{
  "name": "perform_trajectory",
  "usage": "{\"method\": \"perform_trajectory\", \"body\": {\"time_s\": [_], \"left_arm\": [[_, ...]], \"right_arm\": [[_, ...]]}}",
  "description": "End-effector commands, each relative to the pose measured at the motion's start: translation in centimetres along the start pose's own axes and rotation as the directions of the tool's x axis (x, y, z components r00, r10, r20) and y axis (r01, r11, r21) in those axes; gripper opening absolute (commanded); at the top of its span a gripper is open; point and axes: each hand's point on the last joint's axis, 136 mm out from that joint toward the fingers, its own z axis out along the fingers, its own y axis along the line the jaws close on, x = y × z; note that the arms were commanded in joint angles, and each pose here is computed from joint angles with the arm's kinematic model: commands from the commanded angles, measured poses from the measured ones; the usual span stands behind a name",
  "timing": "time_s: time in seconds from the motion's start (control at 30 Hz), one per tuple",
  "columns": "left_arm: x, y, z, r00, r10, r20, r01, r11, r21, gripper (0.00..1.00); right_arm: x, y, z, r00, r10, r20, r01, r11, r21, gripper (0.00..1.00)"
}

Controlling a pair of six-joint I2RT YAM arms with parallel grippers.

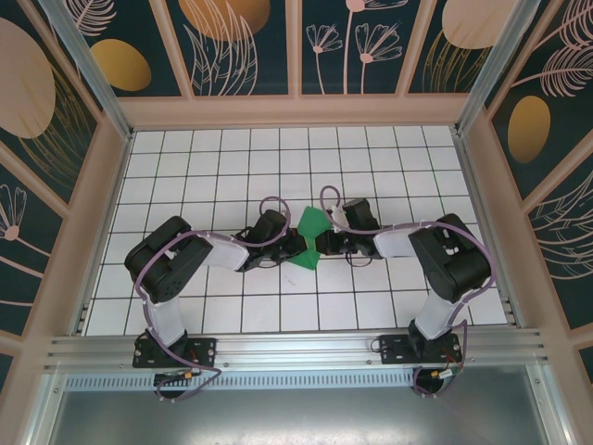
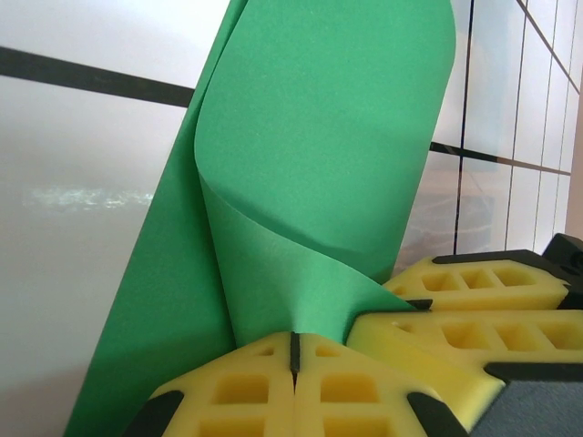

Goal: Fold a paper plane with a square sheet of paper (pick it up from the middle)
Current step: Fold the triangle a second time at the center of the table.

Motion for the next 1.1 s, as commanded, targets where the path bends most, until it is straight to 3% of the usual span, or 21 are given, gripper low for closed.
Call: {"method": "perform_trajectory", "body": {"time_s": [0.0, 0.13, 0.23, 0.4, 0.53, 0.87, 1.07], "left_arm": [[1.5, 3.7, 0.4, 0.999, -0.024, -0.024, 0.021, 0.994, -0.106, 0.07], [1.7, 3.9, 0.3, 0.999, -0.026, -0.025, 0.023, 0.993, -0.112, 0.07], [1.7, 3.9, 0.3, 0.999, -0.027, -0.021, 0.024, 0.994, -0.108, 0.07], [1.6, 3.5, 0.4, 0.999, -0.024, -0.021, 0.022, 0.995, -0.096, 0.07], [1.5, 3.2, 0.5, 1.0, -0.021, -0.021, 0.019, 0.996, -0.09, 0.07], [1.7, 3.2, 0.6, 0.999, -0.016, -0.028, 0.014, 0.996, -0.09, 0.07], [1.6, 3.2, 0.6, 0.999, -0.016, -0.028, 0.013, 0.996, -0.089, 0.07]], "right_arm": [[-1.1, -0.6, -1.1, 0.999, 0.028, 0.031, -0.03, 0.997, 0.071, 0.18], [-2.8, 0.2, -4.1, 0.99, 0.051, 0.128, -0.063, 0.994, 0.086, 0.28], [-2.8, 1.3, -5.4, 0.987, 0.067, 0.146, -0.076, 0.996, 0.057, 0.3], [-0.5, 4.2, -5.1, 0.989, 0.125, 0.075, -0.118, 0.989, -0.089, 0.18], [1.0, 5.6, -3.8, 0.991, 0.131, 0.02, -0.128, 0.984, -0.12, 0.1], [3.2, 5.5, -1.3, 0.984, 0.157, -0.089, -0.166, 0.98, -0.11, 0.07], [2.7, 5.9, -1.1, 0.987, 0.136, -0.082, -0.142, 0.987, -0.074, 0.08]]}}
